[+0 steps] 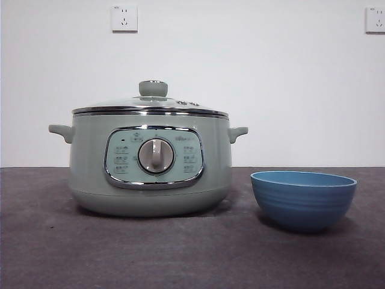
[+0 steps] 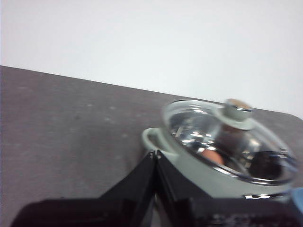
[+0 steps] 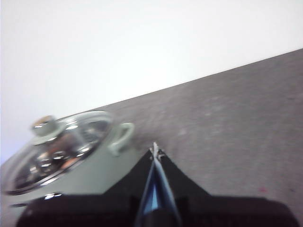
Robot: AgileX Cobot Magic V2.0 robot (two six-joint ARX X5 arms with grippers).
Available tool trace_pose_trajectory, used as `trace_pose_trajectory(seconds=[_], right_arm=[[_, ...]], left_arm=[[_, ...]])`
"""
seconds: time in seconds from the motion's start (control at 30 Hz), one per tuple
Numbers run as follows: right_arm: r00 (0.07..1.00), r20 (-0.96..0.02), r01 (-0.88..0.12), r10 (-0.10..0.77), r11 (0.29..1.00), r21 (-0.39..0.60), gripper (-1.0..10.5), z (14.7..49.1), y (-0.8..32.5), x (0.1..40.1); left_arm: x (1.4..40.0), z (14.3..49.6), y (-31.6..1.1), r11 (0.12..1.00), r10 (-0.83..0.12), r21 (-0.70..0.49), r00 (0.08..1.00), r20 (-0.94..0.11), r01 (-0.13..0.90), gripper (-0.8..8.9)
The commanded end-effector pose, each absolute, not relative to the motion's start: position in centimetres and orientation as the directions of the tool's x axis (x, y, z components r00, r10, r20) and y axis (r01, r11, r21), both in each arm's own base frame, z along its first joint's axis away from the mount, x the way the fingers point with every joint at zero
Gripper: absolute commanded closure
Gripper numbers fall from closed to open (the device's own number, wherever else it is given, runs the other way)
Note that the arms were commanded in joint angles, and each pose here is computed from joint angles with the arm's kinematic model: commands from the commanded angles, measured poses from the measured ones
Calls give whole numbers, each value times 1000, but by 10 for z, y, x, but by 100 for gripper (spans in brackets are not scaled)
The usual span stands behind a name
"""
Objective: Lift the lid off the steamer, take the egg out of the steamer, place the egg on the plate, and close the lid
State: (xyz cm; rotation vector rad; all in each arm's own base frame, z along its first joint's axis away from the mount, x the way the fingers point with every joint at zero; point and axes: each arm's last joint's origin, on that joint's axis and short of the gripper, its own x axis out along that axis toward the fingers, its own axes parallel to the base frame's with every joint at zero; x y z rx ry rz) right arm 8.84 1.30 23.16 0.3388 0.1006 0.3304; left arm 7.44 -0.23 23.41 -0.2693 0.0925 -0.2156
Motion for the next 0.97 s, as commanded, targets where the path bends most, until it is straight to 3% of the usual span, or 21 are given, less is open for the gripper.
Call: trace_pose_trajectory(seconds=[0.03,0.23,0.47,0.7,0.97], right_arm=[[915,-70,-354,397,875,331,958,251,15,92],[808,-216,-488,548,828,277,958,292,21,109],[621,-355,-658,698,711,246,958,336,28,132],[480,-495,-718,724,649,253,958,352,38,141],[436,-516,-743,737,619,256,937,350,45,141]], left_arm=[[71,249,-4,929,-269,-281,961,-71,239,820],[68,283,-7,903,-386,-253,915,-118,348,820],[73,308,-11,840,-532,-260,818,-220,477,820],[80,322,-13,777,-629,-281,719,-295,564,820],[84,326,-12,777,-628,-283,715,-307,562,808]])
